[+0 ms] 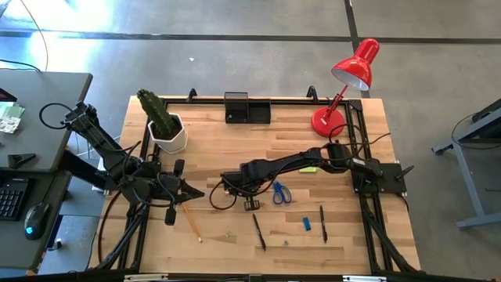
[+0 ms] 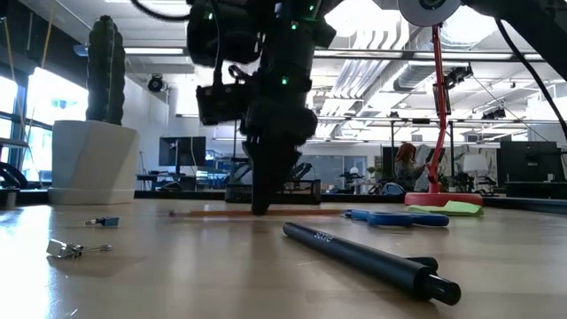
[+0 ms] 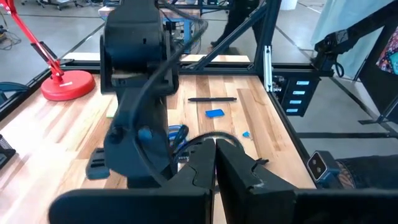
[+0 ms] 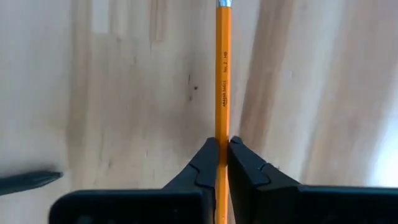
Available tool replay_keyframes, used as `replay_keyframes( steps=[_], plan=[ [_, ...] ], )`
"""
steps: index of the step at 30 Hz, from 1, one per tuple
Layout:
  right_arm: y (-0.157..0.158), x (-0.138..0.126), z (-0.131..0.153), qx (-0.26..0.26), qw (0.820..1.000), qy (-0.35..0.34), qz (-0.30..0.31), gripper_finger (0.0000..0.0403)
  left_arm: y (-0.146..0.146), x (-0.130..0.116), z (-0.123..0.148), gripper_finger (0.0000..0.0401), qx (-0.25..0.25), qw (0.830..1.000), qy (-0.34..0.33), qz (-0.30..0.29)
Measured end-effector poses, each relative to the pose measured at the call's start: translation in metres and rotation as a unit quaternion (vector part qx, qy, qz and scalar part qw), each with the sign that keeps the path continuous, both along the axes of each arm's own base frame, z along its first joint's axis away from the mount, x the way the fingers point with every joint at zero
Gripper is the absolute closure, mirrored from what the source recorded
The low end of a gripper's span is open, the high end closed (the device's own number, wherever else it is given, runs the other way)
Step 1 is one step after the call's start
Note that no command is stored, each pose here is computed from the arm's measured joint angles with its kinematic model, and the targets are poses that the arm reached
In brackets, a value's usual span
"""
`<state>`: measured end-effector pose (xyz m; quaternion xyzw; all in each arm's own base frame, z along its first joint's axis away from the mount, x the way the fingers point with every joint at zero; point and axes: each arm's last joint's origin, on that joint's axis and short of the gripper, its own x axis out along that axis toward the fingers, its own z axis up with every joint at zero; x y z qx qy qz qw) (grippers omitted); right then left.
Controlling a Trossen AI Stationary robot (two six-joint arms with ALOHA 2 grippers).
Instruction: Pick and place office supplies into organizer
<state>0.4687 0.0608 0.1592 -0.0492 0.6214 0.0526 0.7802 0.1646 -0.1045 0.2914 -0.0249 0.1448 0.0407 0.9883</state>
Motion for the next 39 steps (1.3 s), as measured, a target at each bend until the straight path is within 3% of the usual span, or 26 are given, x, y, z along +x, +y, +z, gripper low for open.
replay_keyframes(
  steps=[12,17,21,24,28,33,39],
  plan=[
    [-0.012,-0.007,0.07,-0.095,0.986,-0.117,-0.065,0.0397,-0.001,0.0,0.0,0.0398,-0.008,1.0,0.003,-0.011],
    [-0.029,-0.005,0.078,-0.107,0.978,-0.151,-0.101,0.0397,-0.001,0.0,0.0,0.0398,-0.02,1.0,0.002,-0.008],
    [-0.037,-0.015,0.059,-0.117,0.97,-0.164,-0.136,0.0398,-0.001,0.0,-0.001,0.0398,-0.026,1.0,0.005,-0.006],
    [-0.037,-0.031,0.055,-0.12,0.952,-0.231,-0.164,0.0399,0.0,0.0,-0.001,0.0398,-0.024,1.0,0.007,-0.005],
    [-0.045,-0.064,0.053,-0.086,0.915,-0.34,-0.197,0.0395,0.0,0.0,-0.001,0.0398,-0.024,1.0,0.001,0.009],
    [-0.059,-0.098,0.069,-0.067,0.848,-0.48,-0.216,0.0399,0.001,0.001,0.003,0.0398,-0.021,0.999,-0.02,0.035],
    [-0.084,-0.106,0.08,-0.076,0.821,-0.538,-0.177,0.0394,0.003,0.001,0.006,0.0398,0.019,0.998,-0.035,0.056]
  ],
)
